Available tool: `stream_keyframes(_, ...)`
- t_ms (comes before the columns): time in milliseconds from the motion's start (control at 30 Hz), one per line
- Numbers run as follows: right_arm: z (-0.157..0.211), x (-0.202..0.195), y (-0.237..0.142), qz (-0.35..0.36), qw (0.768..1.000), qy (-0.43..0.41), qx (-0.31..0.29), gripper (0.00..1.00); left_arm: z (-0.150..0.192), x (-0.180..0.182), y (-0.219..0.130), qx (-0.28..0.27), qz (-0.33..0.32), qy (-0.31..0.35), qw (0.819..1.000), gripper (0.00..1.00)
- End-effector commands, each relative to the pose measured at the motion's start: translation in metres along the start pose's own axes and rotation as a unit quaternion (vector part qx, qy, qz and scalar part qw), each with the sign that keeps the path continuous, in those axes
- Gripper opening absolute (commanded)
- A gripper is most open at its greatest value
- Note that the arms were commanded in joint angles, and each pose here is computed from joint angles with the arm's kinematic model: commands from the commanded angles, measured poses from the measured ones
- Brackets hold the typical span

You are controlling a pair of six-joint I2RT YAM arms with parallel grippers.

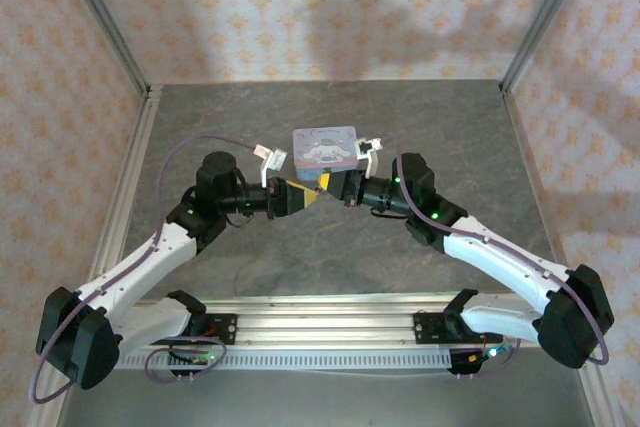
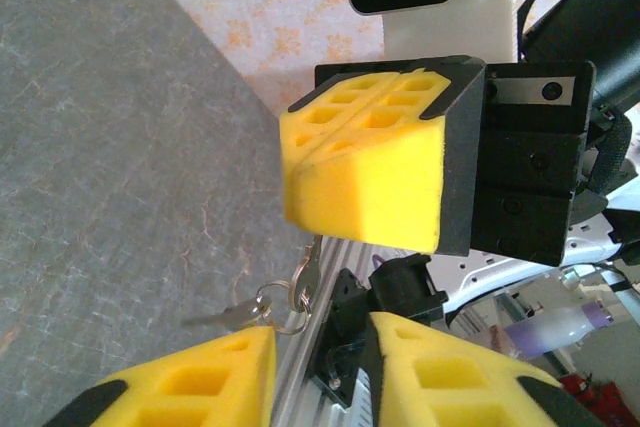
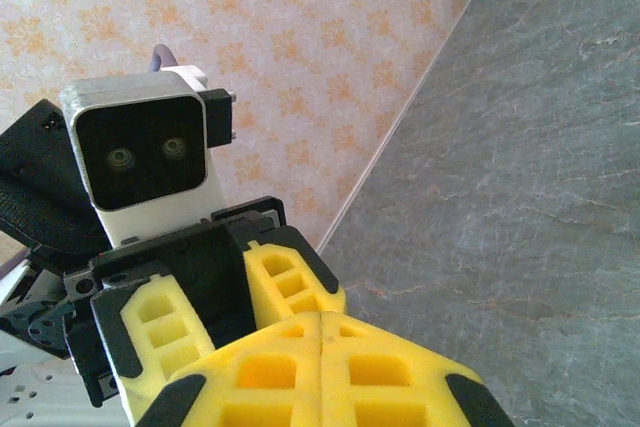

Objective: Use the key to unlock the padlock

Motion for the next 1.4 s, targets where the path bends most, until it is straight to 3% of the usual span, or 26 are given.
stream_keyframes(0, -0.005, 0.007, -0.003, -0.025, 0.999, -0.010, -0.016, 0.00, -0.006, -0.004, -0.002, -0.006, 0.007, 0.006, 1.000, 0.35)
stream_keyframes(467, -0.003, 0.006, 0.004, -0.037, 0.999, -0.004, 0.003, 0.00, -0.014, -0.005, 0.000, -0.020, 0.013, 0.010, 1.000, 0.33)
stream_keyframes(733, -0.004, 0.006, 0.004, -0.038, 0.999, -0.005, 0.001, 0.00, -0.016, -0.005, 0.002, -0.021, 0.015, 0.010, 1.000, 0.15)
stream_keyframes(867, -0.003, 0.005, 0.005, -0.036, 0.999, -0.004, -0.001, 0.00, -0.015, -0.005, 0.002, -0.019, 0.016, 0.011, 1.000, 0.02)
stream_keyframes(1167, -0.002, 0.000, 0.004, -0.020, 1.000, 0.003, -0.012, 0.00, -0.011, -0.005, -0.002, -0.013, -0.007, 0.014, 1.000, 0.00)
stream_keyframes(1367, -0.004, -0.004, -0.005, 0.036, 0.998, 0.012, -0.040, 0.57, 0.000, 0.003, -0.011, -0.004, -0.076, 0.027, 0.997, 0.00)
Point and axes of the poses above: each hand's point on the last joint's axis, 136 mm out from that joint toward the fingers, its own y axis out along the fingers, its own x axis along the line the jaws close on, z = x × y, the point moved 10 cm from there along -y, back along the fingers, and after that the axes turned 4 degrees about y, right-handed, at the moved point
